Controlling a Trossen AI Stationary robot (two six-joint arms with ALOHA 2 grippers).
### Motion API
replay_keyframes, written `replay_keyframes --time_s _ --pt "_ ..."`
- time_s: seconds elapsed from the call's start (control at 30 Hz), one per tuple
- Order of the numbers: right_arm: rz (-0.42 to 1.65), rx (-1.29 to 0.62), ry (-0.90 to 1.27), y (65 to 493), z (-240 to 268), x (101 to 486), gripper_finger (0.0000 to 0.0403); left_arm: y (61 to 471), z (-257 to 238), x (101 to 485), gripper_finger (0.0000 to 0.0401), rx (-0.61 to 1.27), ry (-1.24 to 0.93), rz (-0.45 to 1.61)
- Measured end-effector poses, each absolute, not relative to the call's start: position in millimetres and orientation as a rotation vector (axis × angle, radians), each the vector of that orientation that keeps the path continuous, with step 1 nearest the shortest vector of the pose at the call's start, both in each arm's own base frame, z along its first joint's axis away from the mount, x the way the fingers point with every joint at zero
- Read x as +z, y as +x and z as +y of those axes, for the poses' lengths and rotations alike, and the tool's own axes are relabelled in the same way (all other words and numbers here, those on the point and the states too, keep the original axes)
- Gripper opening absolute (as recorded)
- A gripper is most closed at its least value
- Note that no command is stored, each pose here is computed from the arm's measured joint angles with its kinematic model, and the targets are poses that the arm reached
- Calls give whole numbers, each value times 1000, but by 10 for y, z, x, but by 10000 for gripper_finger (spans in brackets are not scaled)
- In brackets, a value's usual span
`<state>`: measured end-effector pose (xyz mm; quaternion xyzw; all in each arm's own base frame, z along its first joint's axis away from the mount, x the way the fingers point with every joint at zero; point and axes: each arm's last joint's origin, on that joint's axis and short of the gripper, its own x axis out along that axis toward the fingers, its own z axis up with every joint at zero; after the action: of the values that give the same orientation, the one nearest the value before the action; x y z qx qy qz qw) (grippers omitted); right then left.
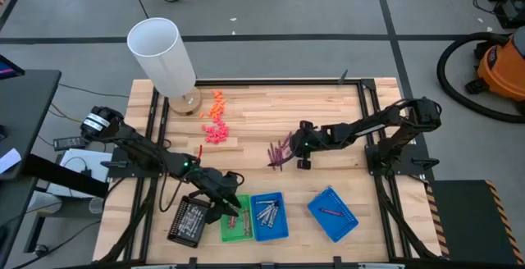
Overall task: Sort crayons
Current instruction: Put the pink crayon into the green bin
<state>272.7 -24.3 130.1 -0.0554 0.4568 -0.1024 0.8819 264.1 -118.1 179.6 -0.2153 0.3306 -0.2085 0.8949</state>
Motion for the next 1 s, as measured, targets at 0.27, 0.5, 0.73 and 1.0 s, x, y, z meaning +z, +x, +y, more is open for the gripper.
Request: replay_keyframes --time_s 0.27,0.5,0.73,1.0 --pt "991 -173 -67 2657 -375 1245 136 2638 -1180 1790 178 -431 -446 692" --pt "1032 -130 -11 2553 -364 1157 134 2622 -1199 1779 178 -431 -451 710" --pt "1063 -114 36 2543 -294 1150 92 2622 -1198 1778 178 -427 -461 713" --pt "1094 -100 66 2604 -254 1235 20 2627 -1198 1784 178 -429 -461 705"
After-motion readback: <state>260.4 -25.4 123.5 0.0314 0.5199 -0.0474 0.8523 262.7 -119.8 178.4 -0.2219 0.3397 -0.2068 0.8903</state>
